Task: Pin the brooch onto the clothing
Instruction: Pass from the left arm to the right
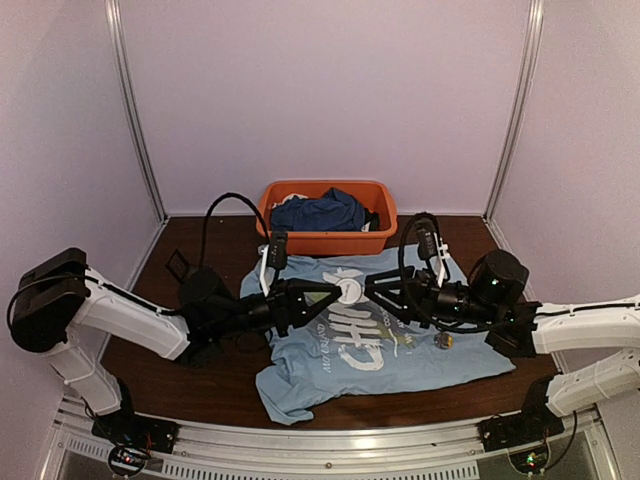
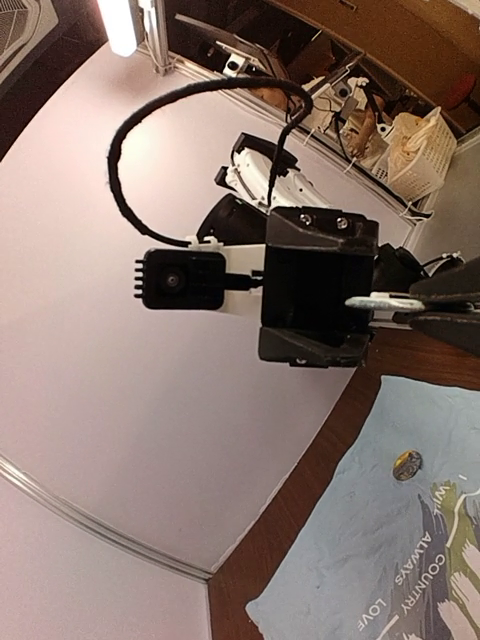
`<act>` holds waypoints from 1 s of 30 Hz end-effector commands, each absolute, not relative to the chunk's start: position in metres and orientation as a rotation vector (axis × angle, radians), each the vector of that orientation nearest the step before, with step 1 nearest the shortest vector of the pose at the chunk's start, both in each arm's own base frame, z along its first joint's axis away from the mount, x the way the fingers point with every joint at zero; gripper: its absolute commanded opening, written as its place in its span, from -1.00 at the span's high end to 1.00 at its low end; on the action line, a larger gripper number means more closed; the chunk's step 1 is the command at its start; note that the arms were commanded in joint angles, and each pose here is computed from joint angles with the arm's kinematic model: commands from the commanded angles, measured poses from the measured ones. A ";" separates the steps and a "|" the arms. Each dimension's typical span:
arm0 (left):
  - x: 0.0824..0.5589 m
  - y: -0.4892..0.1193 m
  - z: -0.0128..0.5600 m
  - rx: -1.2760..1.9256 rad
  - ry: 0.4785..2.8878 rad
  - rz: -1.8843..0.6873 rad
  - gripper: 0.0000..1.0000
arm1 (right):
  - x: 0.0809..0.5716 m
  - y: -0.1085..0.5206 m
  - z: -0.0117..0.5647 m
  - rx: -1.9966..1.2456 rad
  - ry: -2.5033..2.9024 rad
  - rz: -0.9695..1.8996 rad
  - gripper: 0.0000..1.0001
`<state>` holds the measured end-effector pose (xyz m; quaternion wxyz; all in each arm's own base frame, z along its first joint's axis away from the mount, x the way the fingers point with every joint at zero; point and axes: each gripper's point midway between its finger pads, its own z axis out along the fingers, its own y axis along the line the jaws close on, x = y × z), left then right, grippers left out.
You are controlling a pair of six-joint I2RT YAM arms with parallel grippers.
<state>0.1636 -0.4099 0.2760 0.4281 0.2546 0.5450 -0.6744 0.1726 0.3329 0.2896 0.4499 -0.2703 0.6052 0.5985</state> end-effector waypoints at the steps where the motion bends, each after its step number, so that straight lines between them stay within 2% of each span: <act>1: 0.165 -0.408 0.284 0.612 1.311 -1.702 1.00 | 0.177 0.338 0.302 -0.642 1.459 1.496 0.11; 10: 0.163 -0.406 0.287 0.612 1.290 -1.712 1.00 | 0.183 0.345 0.292 -0.642 1.497 1.484 0.23; 20: 0.162 -0.402 0.287 0.602 1.281 -1.717 1.00 | 0.179 0.350 0.288 -0.659 1.504 1.532 0.53; 30: 0.163 -0.400 0.283 0.587 1.288 -1.712 1.00 | 0.172 0.352 0.284 -0.686 1.508 1.570 0.50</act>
